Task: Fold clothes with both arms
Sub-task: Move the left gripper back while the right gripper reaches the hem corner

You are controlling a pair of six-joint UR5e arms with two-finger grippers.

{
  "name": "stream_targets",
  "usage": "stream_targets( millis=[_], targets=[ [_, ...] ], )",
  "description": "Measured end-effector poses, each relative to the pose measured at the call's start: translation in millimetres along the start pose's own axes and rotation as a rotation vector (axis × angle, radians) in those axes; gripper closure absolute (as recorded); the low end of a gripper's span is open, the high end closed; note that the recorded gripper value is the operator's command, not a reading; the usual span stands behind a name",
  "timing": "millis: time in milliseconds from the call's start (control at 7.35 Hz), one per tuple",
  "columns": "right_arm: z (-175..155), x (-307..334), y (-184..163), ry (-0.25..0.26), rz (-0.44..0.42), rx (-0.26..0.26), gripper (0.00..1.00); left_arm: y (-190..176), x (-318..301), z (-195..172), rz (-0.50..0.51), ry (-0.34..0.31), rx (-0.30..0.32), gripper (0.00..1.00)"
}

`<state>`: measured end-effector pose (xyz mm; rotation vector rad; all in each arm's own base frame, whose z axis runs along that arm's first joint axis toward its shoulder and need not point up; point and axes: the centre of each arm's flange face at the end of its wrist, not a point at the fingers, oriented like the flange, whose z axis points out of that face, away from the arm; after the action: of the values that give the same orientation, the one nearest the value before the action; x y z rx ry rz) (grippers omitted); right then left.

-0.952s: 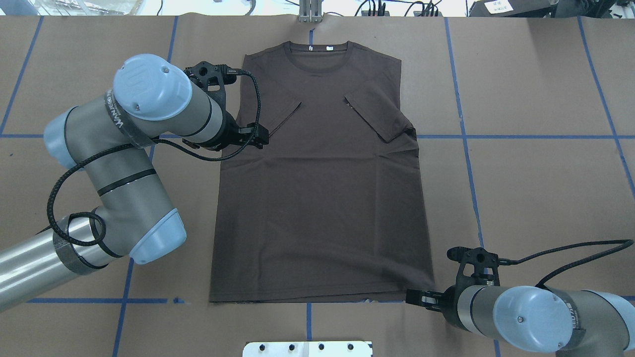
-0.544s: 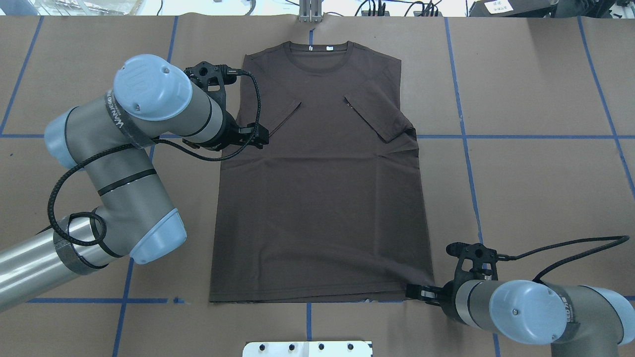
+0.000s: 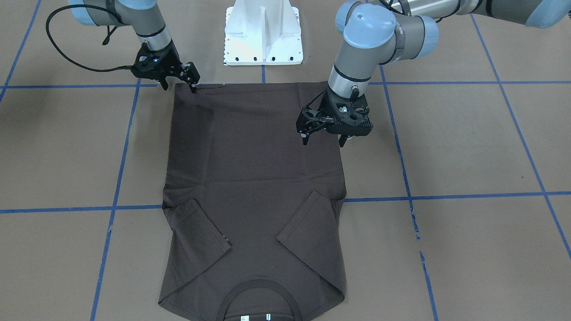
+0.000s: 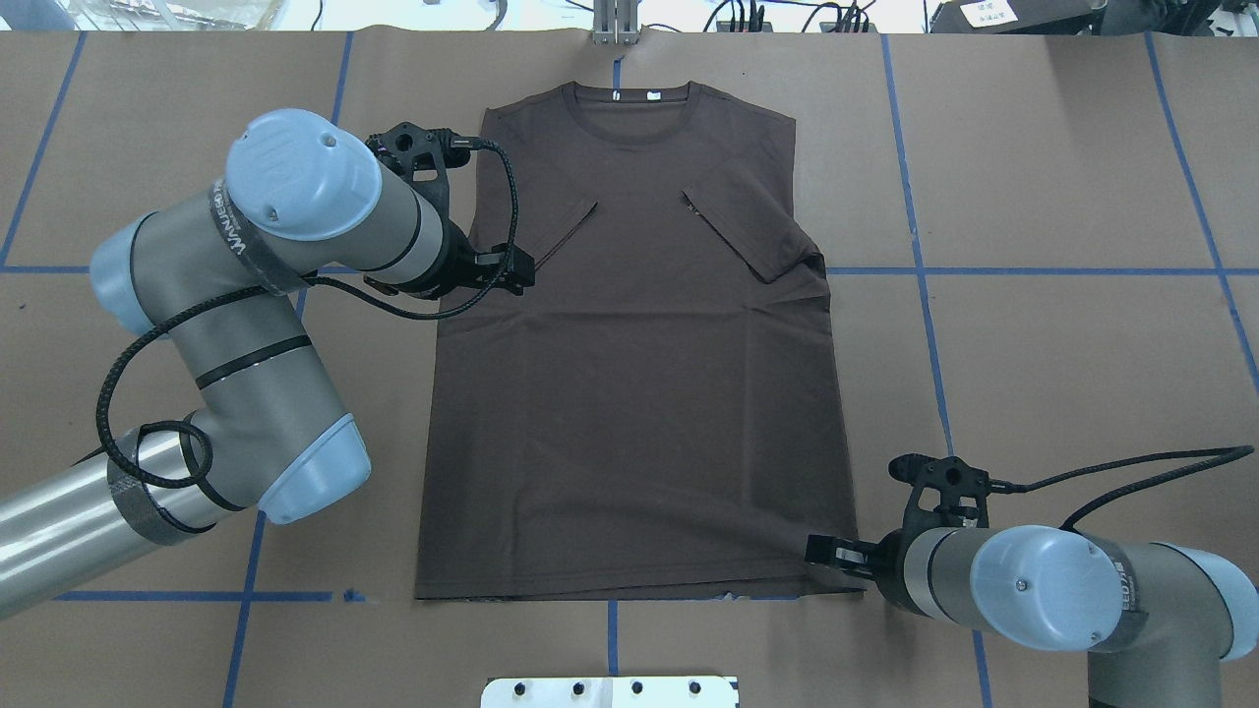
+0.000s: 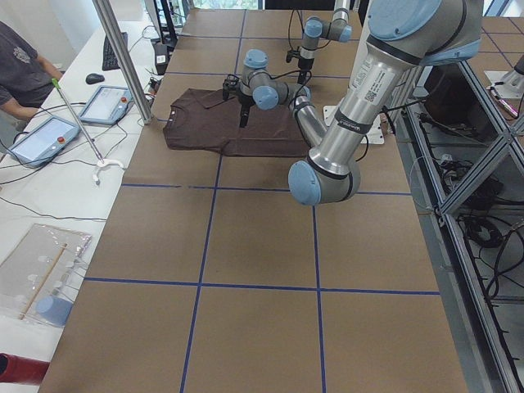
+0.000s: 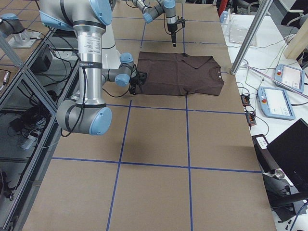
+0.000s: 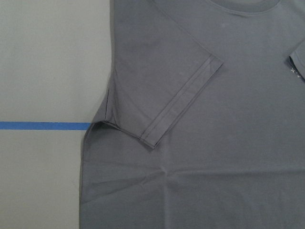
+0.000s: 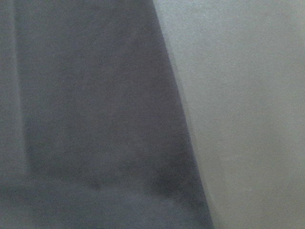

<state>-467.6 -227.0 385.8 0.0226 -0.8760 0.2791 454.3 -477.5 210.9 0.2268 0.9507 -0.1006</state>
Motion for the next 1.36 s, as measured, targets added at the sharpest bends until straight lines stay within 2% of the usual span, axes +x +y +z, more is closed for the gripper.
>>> stream_targets(
  millis=[272, 952, 1089, 1225, 1361],
  targets=[
    [8, -11, 0, -0.002, 0.006, -0.004, 0.00, 0, 0, 0, 0.000, 0.002, 0.001, 0.00],
    [1, 7, -13, 0.024, 0.028, -0.020, 0.00, 0, 4, -3, 0.001, 0.011, 0.003, 0.00],
    [3, 10, -13, 0.031, 0.029, -0.021, 0.08, 0, 5, -3, 0.001, 0.012, 0.003, 0.00],
    [4, 12, -12, 0.036, 0.029, -0.022, 0.20, 0, 6, -4, 0.001, 0.013, 0.004, 0.00],
    [5, 12, -12, 0.037, 0.029, -0.025, 0.42, 0, 6, -4, 0.000, 0.014, 0.005, 0.00]
  ],
)
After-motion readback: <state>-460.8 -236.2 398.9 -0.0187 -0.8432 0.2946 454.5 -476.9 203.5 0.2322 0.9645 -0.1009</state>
